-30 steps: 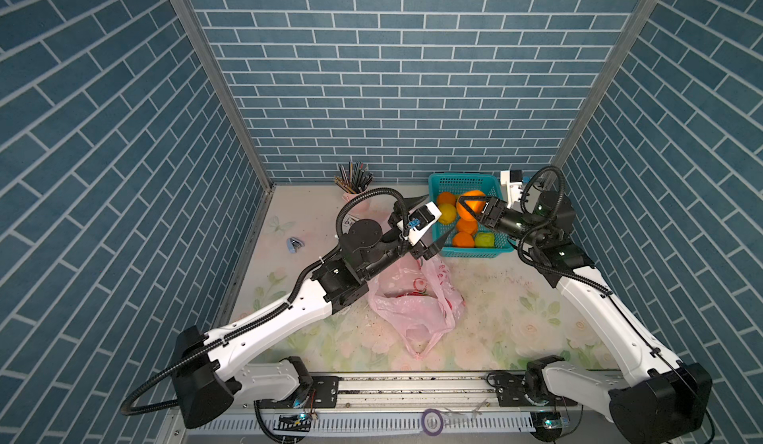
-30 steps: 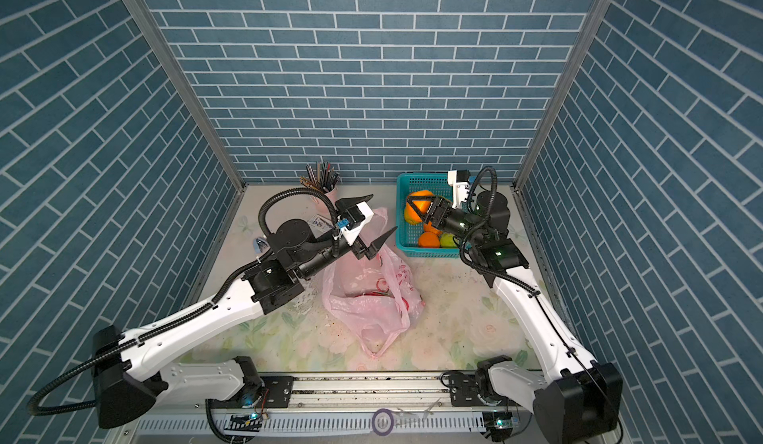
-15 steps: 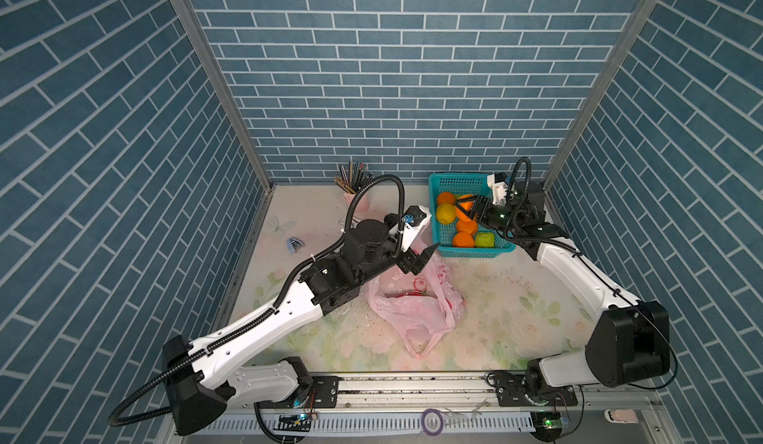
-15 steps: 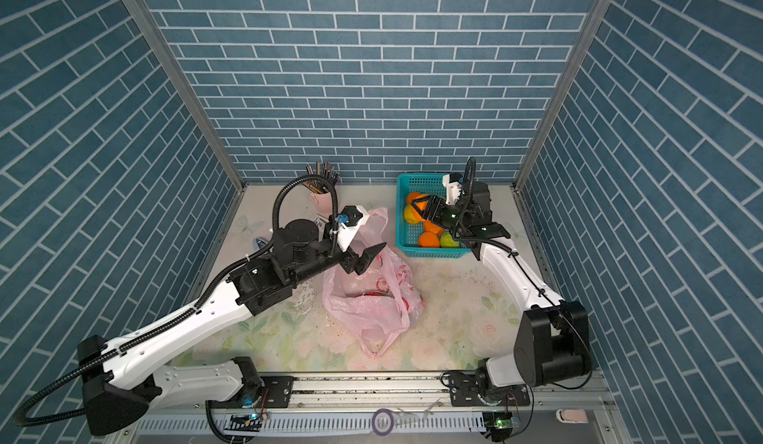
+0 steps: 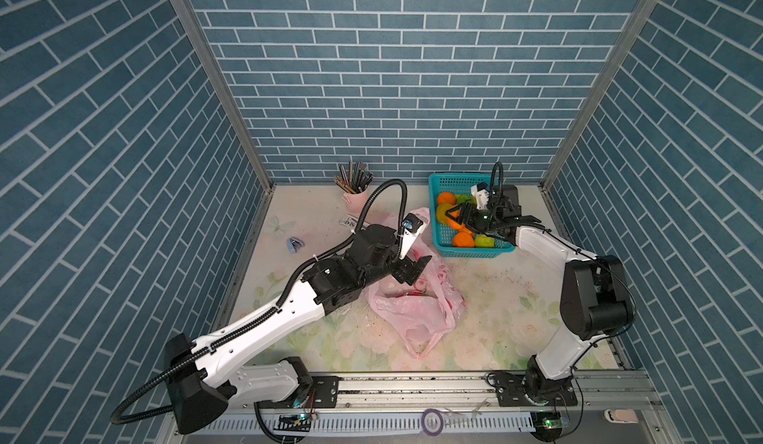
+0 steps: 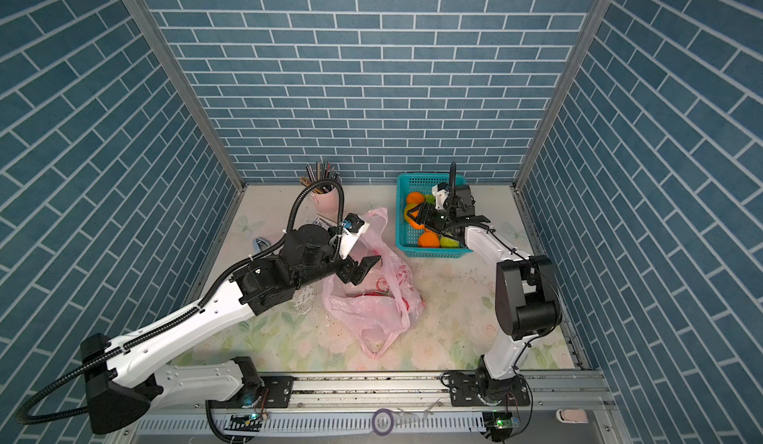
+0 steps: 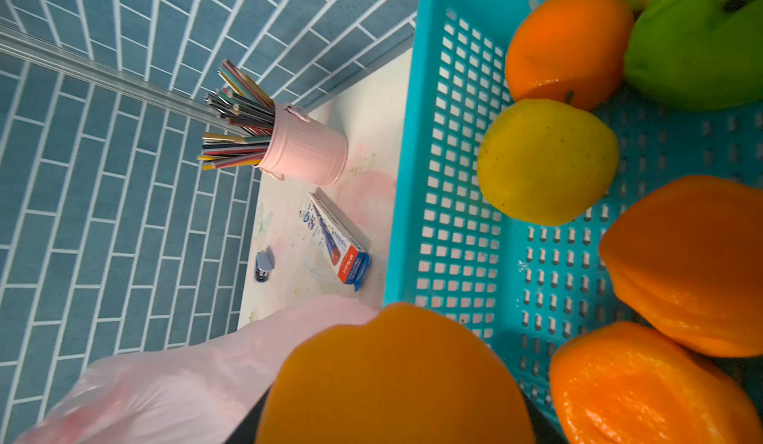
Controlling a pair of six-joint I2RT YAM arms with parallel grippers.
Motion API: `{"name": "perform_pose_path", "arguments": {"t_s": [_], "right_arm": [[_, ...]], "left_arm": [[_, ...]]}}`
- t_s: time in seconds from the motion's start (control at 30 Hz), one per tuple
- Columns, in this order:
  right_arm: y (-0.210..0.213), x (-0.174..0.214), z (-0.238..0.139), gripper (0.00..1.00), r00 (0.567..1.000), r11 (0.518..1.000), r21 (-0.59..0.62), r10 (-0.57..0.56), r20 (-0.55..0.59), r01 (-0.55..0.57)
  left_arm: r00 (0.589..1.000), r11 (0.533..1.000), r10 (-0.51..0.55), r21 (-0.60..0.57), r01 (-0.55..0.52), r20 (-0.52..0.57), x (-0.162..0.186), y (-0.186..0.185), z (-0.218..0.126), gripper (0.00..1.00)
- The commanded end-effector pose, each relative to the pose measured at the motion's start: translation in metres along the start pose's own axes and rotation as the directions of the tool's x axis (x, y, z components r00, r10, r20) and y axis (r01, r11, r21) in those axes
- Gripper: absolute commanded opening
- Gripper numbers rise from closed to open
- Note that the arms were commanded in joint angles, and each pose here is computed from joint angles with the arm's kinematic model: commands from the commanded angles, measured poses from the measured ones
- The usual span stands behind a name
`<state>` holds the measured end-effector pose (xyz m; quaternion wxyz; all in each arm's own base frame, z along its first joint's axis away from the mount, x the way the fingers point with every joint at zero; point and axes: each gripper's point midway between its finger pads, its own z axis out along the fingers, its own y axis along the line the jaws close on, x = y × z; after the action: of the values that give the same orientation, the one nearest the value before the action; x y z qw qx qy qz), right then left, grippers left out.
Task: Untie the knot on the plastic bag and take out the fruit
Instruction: 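Carry the orange with the right gripper into the teal basket and release it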
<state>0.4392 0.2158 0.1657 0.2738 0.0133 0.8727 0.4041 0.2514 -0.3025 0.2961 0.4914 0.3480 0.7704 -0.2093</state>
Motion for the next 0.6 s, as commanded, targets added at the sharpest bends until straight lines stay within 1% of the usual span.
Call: {"name": "perform_pose_path", "arguments": {"t_s": [0.0, 0.17, 0.33, 0.43, 0.57], "right_arm": [[-0.011, 0.004, 0.014, 0.64, 0.999, 0.999, 0.026, -0.019, -0.032, 0.02], [-0.032, 0.019, 0.038, 0.64, 0.996, 0.998, 0.063, 0.018, -0.089, -0.012], [-0.047, 0.03, 0.054, 0.64, 0.991, 0.993, 0.117, 0.032, -0.129, -0.017], [-0.057, 0.036, 0.06, 0.67, 0.989, 0.987, 0.159, 0.037, -0.144, -0.014], [-0.065, 0.042, 0.064, 0.71, 0.985, 0.977, 0.213, 0.019, -0.17, 0.018]], "left_arm": [[0.999, 1.0, -0.018, -0.018, 0.017, -0.049, 0.017, 0.003, 0.003, 0.88], [0.999, 0.999, -0.021, -0.031, 0.02, -0.039, 0.02, 0.006, -0.001, 0.88], [0.999, 0.999, -0.024, -0.039, 0.023, -0.038, 0.022, 0.008, -0.002, 0.88], [0.999, 0.999, -0.026, -0.039, 0.024, -0.043, 0.024, 0.008, -0.001, 0.88], [0.999, 0.999, -0.027, -0.043, 0.025, -0.046, 0.027, 0.009, -0.001, 0.88]]}}
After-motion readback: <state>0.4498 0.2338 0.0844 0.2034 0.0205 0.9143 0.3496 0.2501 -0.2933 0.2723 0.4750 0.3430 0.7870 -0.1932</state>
